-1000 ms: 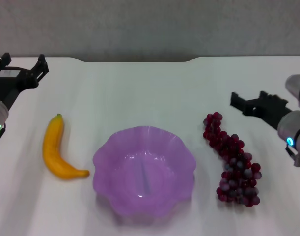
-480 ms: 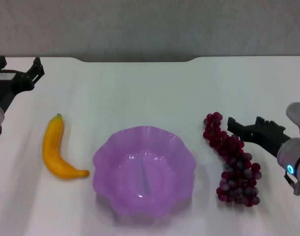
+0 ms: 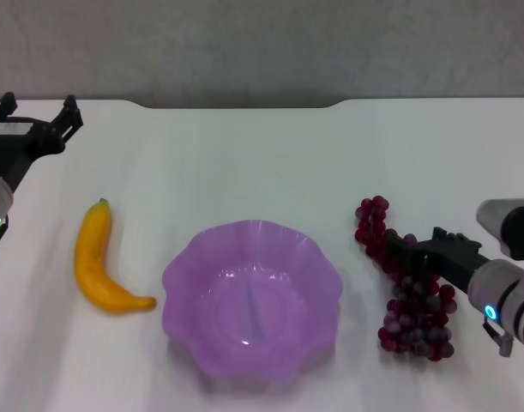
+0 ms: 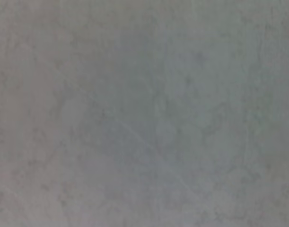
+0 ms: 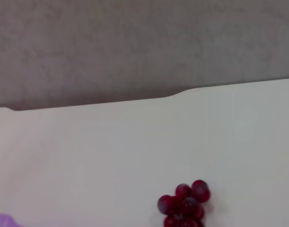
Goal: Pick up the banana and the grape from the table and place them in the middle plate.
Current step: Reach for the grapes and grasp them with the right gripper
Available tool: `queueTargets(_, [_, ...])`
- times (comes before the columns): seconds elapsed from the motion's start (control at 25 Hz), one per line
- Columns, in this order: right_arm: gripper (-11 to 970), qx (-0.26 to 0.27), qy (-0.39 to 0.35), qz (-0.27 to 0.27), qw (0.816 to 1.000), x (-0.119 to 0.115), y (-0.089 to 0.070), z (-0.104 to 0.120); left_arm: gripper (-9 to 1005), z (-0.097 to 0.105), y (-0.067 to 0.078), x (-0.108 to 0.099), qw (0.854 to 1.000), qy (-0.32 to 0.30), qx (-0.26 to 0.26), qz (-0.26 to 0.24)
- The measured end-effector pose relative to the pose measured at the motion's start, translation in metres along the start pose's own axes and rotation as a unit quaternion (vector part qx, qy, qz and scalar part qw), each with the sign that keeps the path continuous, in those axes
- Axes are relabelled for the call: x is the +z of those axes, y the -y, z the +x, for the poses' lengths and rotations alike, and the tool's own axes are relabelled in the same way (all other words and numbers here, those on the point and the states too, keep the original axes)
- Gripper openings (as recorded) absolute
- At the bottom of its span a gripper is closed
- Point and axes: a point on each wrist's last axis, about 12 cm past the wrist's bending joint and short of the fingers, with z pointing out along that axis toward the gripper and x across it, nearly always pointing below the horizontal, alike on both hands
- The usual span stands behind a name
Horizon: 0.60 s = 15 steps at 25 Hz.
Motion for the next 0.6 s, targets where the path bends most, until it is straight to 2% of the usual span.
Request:
queueTargets(0.2, [861, -0.007, -0.012, -0.005, 1.0, 0.003, -0.004, 0.006, 881, -0.001, 0.002, 0.001, 1.0, 0.001, 0.0, 0.002])
queueTargets(0.6, [861, -0.006, -0.009, -0.003, 1.0, -0.004, -0.001, 0.023, 881, 0.001, -0.001, 0.0, 1.0, -0.001, -0.002, -0.002])
